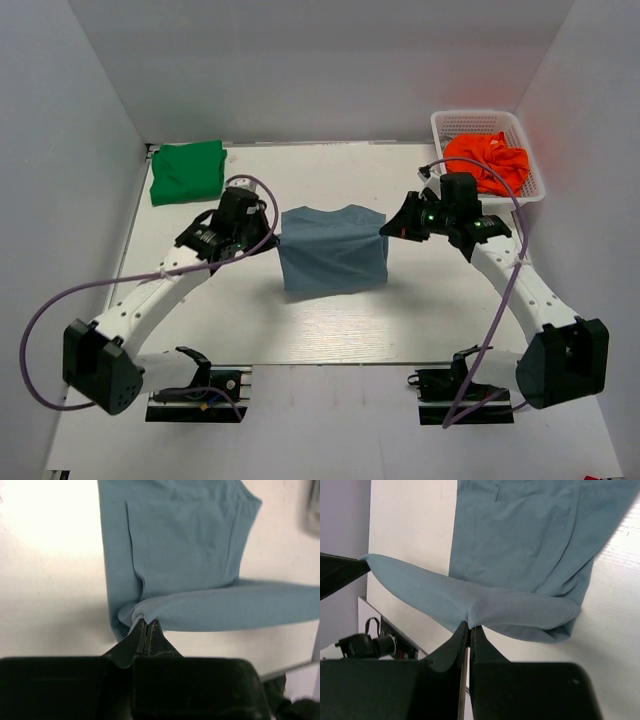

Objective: Fold and stack the t-shirts
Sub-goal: Fold the long partially folded tshirt into a neat square

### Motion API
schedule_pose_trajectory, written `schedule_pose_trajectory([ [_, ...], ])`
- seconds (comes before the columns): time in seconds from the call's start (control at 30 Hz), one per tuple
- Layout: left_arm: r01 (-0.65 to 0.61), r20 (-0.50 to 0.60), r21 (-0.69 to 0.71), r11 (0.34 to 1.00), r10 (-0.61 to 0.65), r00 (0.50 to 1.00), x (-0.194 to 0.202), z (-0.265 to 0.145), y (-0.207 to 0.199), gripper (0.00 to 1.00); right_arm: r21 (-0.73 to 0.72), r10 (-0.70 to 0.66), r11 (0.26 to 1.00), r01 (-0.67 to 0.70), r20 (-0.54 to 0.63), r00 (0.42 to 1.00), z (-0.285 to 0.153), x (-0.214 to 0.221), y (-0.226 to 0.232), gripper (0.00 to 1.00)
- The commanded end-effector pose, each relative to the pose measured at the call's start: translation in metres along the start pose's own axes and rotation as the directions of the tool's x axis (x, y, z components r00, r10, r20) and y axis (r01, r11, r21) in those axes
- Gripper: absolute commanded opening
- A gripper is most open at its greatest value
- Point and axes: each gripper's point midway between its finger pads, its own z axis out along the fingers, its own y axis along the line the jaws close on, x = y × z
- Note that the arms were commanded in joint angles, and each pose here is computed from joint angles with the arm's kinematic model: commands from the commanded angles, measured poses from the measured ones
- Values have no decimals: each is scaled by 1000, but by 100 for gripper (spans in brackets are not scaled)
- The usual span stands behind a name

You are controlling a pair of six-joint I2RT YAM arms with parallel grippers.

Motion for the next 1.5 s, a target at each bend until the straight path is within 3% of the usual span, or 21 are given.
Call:
schedule_pose_trajectory([
  [0.0,39,143,-117,992,-22,989,-45,15,9,0,-7,17,1000,-17,70,997,8,-26,-13,0],
  [0.23,46,227,-195,980,-1,974,-88,43,3,0,80,64,994,-70,64,996,26,-52,-49,0],
  [0.4,47,220,-241,969,7,975,-109,78,6,0,70,98,993,-100,32,995,47,-68,-67,0],
  [0.57,22,148,-313,950,26,989,-114,134,22,0,116,136,984,-135,-1,991,78,-83,-102,0],
  [0.77,-38,185,-221,974,81,979,-144,187,2,0,231,170,957,-174,38,985,107,-105,-152,0],
  [0.97,-203,239,-13,979,200,950,-159,244,-39,0,260,163,949,-180,86,983,136,-129,-184,0],
  [1.17,-234,150,127,964,215,965,-136,285,-56,0,312,187,930,-195,54,981,159,-117,-214,0],
  [1.27,-227,113,99,969,216,970,-123,289,-44,0,332,192,925,-185,12,981,164,-105,-220,0],
  [1.4,-193,35,90,977,190,981,-92,276,-28,0,271,216,944,-190,-67,974,172,-69,-209,0],
  [1.43,-160,-33,79,984,163,986,-65,273,-13,0,243,196,954,-174,-68,978,172,-69,-198,0],
  [1.47,-148,-33,105,983,152,988,-65,255,-19,0,247,212,952,-178,-116,970,174,-45,-196,0],
])
